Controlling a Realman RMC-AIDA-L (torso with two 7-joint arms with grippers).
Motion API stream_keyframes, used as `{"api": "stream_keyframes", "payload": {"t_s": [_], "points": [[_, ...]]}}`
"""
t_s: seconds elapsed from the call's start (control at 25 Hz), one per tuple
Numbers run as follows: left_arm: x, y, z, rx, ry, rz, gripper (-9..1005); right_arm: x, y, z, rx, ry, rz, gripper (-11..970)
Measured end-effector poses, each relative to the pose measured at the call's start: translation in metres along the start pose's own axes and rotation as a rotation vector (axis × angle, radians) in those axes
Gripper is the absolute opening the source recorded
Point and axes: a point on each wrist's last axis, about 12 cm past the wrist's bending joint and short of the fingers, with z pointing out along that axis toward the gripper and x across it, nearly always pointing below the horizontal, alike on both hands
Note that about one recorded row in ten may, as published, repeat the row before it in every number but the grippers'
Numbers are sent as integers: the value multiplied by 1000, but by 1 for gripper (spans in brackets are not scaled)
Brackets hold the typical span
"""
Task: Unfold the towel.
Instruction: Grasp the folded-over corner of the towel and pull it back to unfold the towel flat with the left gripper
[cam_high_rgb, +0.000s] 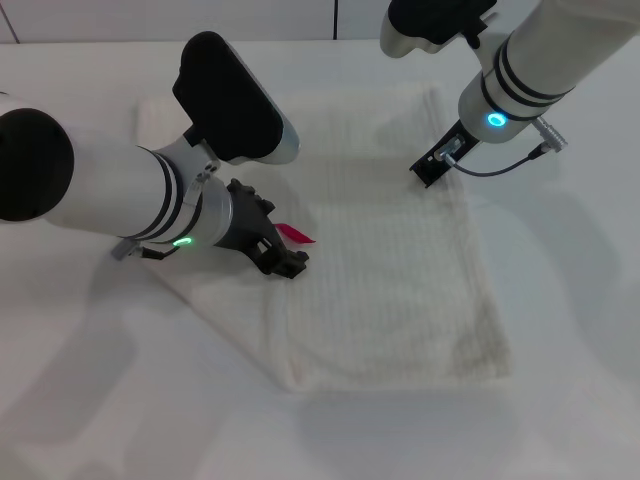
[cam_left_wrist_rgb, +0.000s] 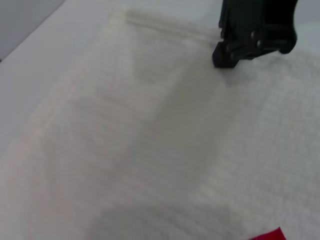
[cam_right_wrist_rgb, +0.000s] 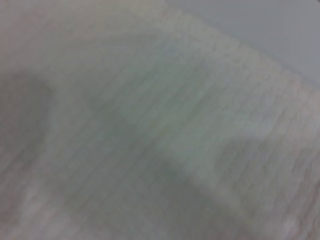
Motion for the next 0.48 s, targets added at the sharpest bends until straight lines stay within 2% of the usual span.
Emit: {"api": "stream_keyframes", "payload": {"t_s": [0.24, 0.48], "points": [[0, 1, -2, 5, 22, -5, 778, 1, 0, 0, -3, 6, 1, 0], [0, 0, -3, 15, 37, -1, 632, 1, 0, 0, -3, 6, 1, 0]]}}
